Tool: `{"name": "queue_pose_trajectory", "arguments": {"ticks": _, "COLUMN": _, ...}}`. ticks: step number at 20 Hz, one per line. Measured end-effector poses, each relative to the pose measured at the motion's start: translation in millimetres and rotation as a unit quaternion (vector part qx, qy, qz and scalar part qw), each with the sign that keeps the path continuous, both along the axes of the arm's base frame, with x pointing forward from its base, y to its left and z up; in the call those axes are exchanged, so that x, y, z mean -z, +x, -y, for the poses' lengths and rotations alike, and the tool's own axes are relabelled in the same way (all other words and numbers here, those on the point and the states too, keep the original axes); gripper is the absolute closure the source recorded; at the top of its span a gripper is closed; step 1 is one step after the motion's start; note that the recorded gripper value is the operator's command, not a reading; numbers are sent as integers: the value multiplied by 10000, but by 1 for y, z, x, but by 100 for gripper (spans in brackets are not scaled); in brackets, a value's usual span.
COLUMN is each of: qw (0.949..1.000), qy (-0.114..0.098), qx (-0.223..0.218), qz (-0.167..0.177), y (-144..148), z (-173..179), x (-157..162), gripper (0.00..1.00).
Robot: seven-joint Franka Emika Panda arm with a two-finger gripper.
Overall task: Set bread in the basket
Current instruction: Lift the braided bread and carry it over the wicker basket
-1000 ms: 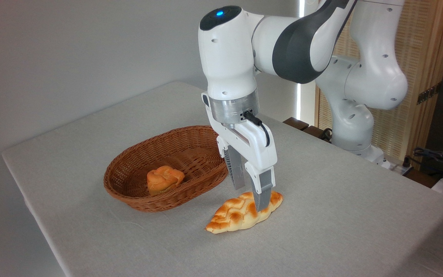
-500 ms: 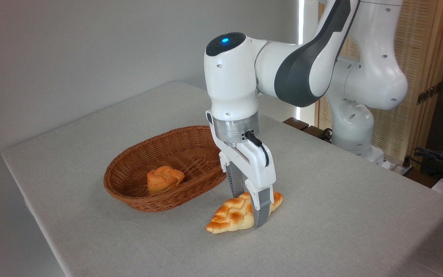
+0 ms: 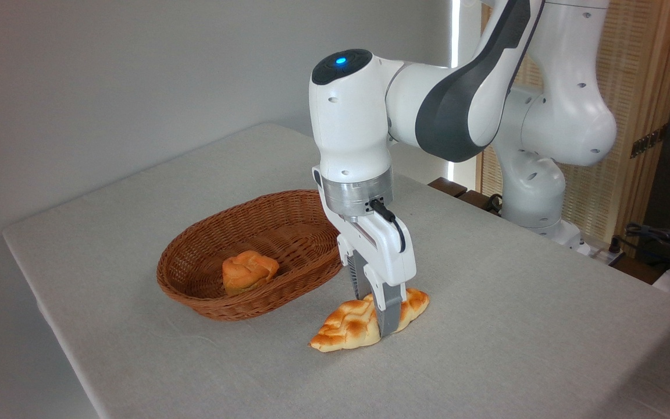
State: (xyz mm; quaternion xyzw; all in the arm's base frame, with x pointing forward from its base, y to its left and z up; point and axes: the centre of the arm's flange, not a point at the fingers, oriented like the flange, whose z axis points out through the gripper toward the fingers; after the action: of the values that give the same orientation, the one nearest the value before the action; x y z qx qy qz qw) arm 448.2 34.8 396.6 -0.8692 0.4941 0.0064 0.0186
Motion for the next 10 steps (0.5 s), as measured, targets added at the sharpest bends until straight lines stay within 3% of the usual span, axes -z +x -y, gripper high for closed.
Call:
{"name": "queue_pose_trajectory", "arguments": {"ticks": 4, "qw": 9999, "qy": -25, "qx": -63, "qz": 76, "y": 1, "z": -10, "x": -7, "gripper": 63}}
{"name": "queue_pose_trajectory", "arguments": {"ticks": 6, "qw": 9998, "qy": -60, "qx": -170, "qz": 113, "y": 4, "z": -27, "x": -29, "gripper": 63}}
{"name": "queue_pose_trajectory", "arguments": {"ticks": 10, "qw": 9991, "qy": -176, "qx": -320, "qz": -228, "y": 4, "z": -38, "x": -91, "gripper": 56}}
